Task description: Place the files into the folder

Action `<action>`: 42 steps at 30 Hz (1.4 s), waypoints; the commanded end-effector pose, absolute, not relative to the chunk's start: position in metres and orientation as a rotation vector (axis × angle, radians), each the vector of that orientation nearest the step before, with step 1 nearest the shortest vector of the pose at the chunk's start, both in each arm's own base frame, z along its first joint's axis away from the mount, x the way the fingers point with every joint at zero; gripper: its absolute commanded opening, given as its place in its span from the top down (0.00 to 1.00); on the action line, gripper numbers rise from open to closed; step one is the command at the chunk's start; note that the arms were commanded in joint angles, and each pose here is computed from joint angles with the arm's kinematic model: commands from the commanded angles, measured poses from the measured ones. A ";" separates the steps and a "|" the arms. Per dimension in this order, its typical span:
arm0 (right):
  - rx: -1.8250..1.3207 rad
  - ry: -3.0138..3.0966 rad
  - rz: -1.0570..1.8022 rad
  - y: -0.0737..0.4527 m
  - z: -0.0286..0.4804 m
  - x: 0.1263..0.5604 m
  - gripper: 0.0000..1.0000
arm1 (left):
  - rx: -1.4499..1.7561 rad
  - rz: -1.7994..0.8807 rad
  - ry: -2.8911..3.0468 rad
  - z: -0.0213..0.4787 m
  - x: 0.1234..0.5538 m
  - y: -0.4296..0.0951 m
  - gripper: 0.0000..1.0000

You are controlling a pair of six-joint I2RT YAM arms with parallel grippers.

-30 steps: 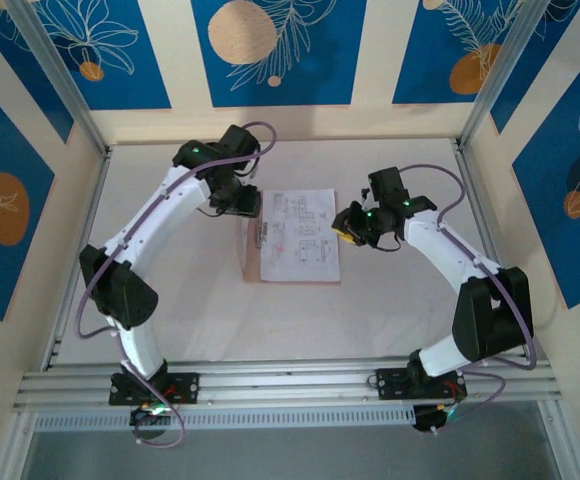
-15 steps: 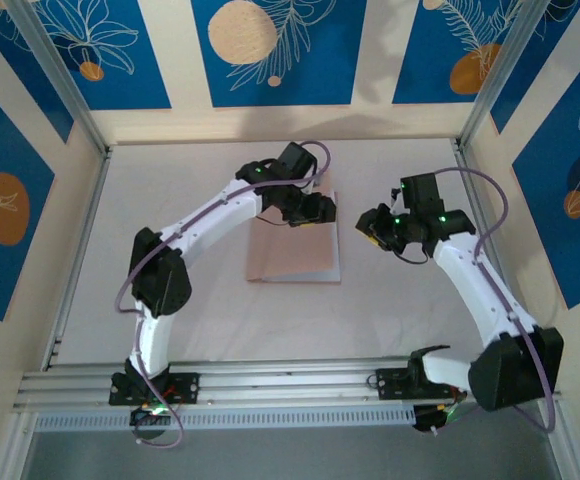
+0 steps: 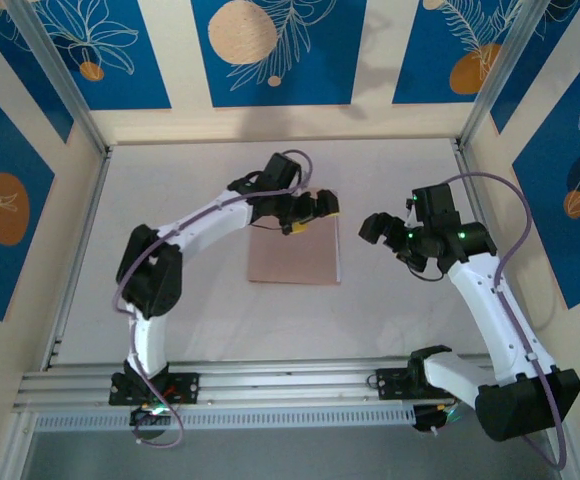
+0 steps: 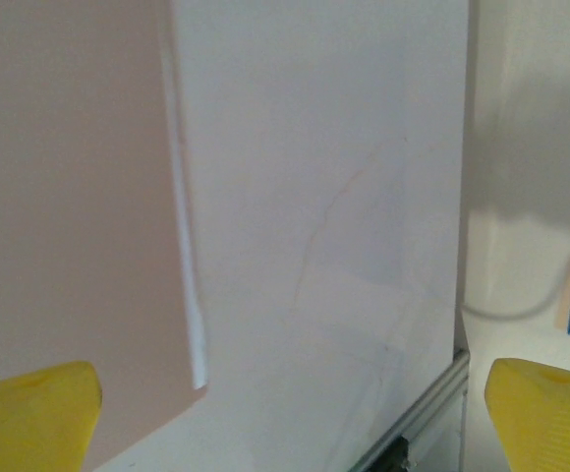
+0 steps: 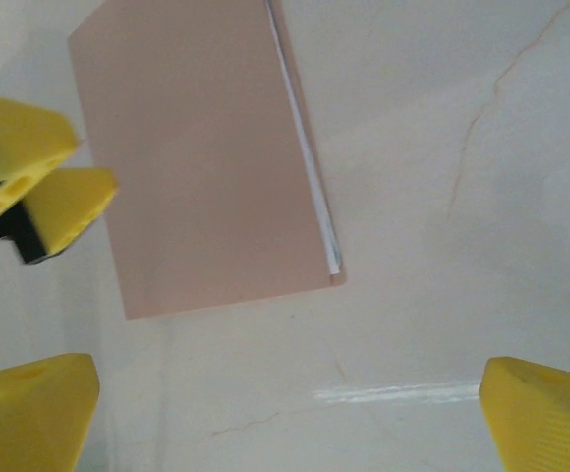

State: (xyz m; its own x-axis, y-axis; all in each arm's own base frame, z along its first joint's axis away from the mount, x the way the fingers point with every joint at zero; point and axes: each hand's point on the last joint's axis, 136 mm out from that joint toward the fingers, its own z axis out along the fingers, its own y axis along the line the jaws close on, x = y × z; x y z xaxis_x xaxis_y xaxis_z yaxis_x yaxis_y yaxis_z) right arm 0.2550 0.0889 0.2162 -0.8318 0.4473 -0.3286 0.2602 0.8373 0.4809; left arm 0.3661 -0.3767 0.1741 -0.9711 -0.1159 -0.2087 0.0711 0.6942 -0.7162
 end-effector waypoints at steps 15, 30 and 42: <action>0.159 2.201 -0.075 0.017 0.146 0.336 0.01 | -0.276 -0.213 2.378 0.201 0.314 -0.138 0.00; 0.032 2.029 0.095 0.021 0.097 0.412 0.01 | -0.219 0.337 2.161 0.189 0.292 -0.046 0.00; 0.018 1.949 0.152 0.020 0.092 0.396 0.01 | -0.082 0.525 1.989 0.178 0.303 -0.021 0.00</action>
State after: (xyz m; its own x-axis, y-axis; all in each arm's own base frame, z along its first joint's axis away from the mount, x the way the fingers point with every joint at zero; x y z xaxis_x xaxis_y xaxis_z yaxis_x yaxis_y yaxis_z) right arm 0.3842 0.0161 0.0698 -0.4551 0.1008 -0.8847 -0.0290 0.9914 0.1278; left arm 0.2903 -0.0328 0.1561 -0.5685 0.1362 -0.8113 -0.2272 0.9218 0.3140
